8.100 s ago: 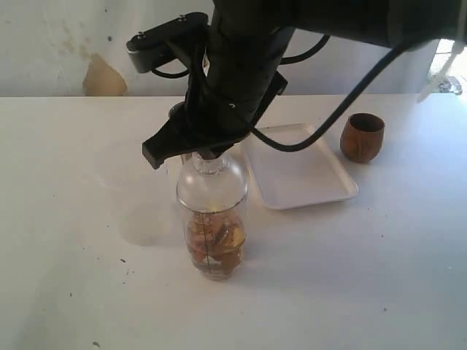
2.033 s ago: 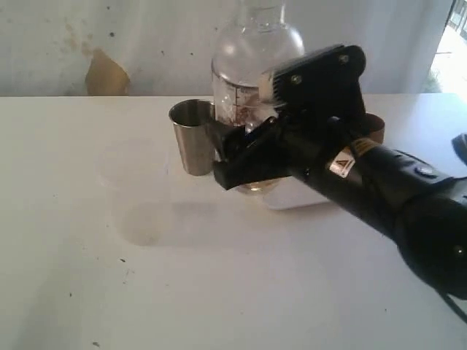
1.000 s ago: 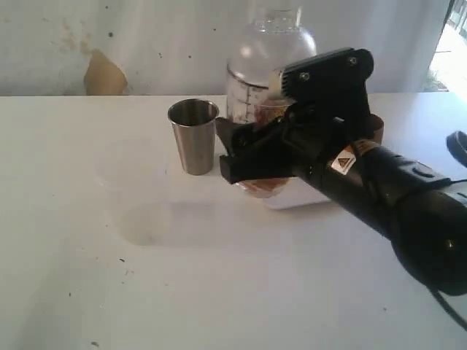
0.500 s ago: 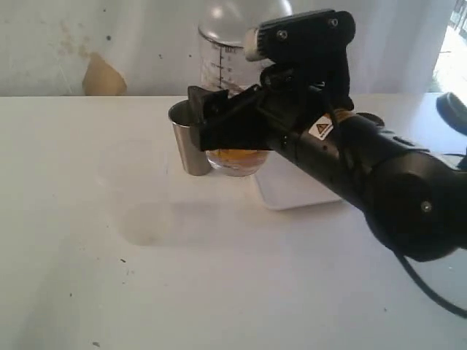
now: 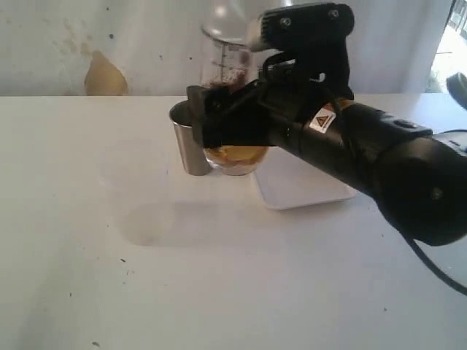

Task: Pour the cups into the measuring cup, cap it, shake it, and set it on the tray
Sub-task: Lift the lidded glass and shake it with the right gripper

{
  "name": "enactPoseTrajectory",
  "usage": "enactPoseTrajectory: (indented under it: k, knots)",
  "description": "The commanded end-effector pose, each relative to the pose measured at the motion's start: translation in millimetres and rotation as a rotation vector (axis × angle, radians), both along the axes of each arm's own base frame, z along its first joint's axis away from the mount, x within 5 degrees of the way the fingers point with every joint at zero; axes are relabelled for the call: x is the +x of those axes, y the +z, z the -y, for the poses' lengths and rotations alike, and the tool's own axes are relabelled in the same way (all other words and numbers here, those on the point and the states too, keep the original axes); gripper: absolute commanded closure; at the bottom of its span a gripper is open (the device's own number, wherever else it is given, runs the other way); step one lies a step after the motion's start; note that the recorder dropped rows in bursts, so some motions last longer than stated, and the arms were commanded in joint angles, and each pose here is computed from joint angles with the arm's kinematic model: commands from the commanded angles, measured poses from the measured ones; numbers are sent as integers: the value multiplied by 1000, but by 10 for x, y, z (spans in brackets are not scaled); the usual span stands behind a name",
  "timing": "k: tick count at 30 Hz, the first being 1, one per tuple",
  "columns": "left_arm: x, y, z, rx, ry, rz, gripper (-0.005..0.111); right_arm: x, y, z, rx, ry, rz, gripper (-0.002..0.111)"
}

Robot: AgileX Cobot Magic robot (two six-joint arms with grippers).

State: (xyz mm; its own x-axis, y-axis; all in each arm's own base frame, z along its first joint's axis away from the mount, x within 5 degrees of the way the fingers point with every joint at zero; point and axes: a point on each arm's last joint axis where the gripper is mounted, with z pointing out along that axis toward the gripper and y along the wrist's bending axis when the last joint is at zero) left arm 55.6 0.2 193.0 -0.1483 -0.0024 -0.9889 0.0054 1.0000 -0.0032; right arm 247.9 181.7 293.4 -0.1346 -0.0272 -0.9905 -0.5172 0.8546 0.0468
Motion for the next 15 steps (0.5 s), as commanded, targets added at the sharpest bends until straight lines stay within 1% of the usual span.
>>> enactPoseTrajectory:
  k: [1, 2, 3, 4, 5, 6, 7, 8, 9, 10, 11, 12, 13, 14, 15]
  knots:
    - [-1, -6, 2, -2, -3, 7, 107, 160, 114, 263, 398, -297, -95, 108]
    - [-1, -8, 2, -2, -3, 5, 107, 58, 194, 111, 207, -111, 28, 108]
    - [-1, -8, 2, -2, -3, 5, 107, -51, 191, -75, -86, 99, 206, 108]
    - [-1, -10, 2, -2, -3, 3, 107, 32, 151, -44, -57, 41, 170, 108]
    - [-1, -10, 2, -2, -3, 3, 107, 179, 119, 130, 132, -152, 35, 108]
    - [-1, -8, 2, -2, -3, 5, 107, 267, 75, 317, 377, -344, -135, 108]
    - [-1, -7, 2, -2, -3, 6, 107, 214, 124, 259, 289, -257, -96, 108]
    - [-1, -8, 2, -2, -3, 5, 107, 118, 155, 97, 23, -71, 39, 108]
    - [-1, -10, 2, -2, -3, 3, 107, 80, 140, 3, -124, 15, 134, 108]
    - [-1, -10, 2, -2, -3, 3, 107, 190, 103, 111, 33, -128, 45, 108]
    - [-1, -8, 2, -2, -3, 5, 107, 256, 78, 233, 249, -270, -96, 108]
    - [-1, -6, 1, -2, -2, 7, 107, 229, 93, 207, 252, -241, -127, 108]
    - [-1, -9, 1, -2, -2, 4, 107, 121, 140, 46, -44, -40, 25, 108]
    - [-1, -9, 1, -2, -2, 4, 107, 76, 111, -53, -193, 53, 111, 108]
    - [-1, -11, 2, -2, -3, 2, 107, 174, 64, 20, -70, -54, 34, 108]
